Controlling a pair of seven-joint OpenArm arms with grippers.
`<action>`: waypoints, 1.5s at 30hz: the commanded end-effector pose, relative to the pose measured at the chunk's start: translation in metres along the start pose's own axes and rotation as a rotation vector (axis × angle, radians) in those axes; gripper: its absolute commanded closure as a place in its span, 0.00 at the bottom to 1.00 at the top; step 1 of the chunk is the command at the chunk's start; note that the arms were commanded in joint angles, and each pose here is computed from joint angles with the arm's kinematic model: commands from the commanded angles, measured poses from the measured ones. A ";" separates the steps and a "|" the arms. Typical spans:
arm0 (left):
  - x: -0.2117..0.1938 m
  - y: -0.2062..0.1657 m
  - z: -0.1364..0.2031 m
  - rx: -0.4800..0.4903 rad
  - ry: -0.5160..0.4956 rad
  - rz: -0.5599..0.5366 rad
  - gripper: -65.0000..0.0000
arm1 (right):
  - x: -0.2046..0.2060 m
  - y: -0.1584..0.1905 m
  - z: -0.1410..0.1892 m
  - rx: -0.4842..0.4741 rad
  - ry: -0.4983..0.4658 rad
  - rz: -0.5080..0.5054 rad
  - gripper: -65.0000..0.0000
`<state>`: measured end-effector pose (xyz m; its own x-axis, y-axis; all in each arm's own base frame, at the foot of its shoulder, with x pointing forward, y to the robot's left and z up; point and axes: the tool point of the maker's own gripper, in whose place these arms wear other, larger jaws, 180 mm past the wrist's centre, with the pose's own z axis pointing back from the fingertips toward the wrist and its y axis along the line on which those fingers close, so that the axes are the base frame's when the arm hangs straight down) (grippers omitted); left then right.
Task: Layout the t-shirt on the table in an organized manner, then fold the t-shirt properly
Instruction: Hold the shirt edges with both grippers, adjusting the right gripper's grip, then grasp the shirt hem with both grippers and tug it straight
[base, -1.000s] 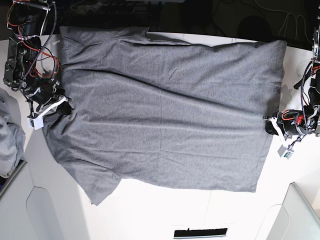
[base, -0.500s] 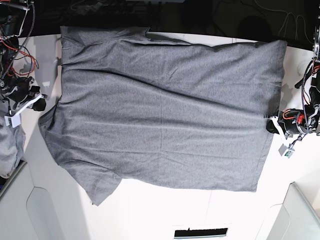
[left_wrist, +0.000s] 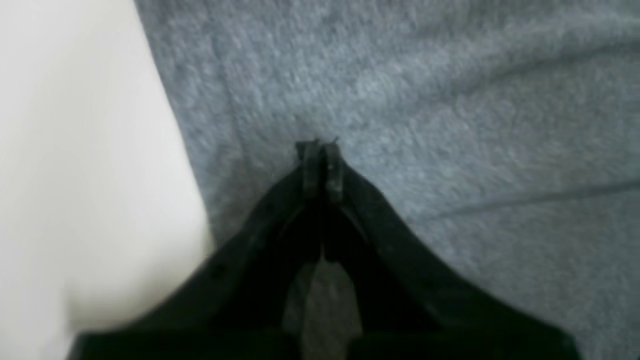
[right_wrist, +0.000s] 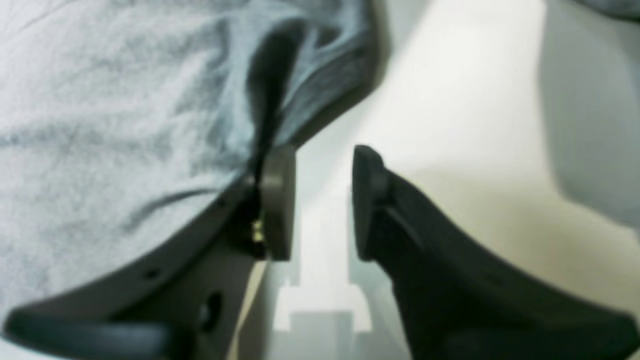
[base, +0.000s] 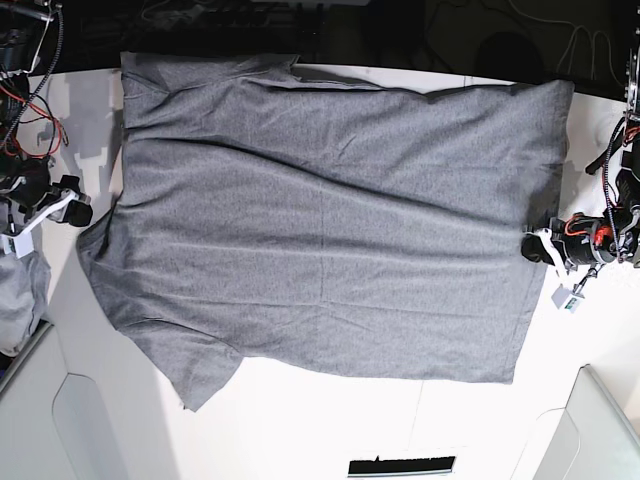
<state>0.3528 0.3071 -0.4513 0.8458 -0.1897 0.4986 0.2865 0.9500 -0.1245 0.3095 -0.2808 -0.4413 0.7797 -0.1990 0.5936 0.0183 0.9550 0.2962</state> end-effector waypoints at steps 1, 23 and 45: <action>0.018 0.004 0.009 -0.001 -0.047 -0.011 1.00 | 0.012 0.000 0.003 0.008 -0.042 0.004 0.69; 0.001 -0.028 0.004 -0.055 -0.037 -0.093 1.00 | -0.013 0.047 -0.022 0.106 -0.039 -0.068 1.00; -0.010 -0.025 0.003 -0.044 0.025 -0.106 1.00 | 0.041 -0.019 0.027 -0.042 -0.092 0.103 1.00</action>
<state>0.3316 0.2749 -0.4578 0.8227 -0.2724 0.4989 0.3870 0.9113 -0.1407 0.3113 -0.3031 -0.4219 0.7583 -0.1328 0.6382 -0.0164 0.9748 0.2223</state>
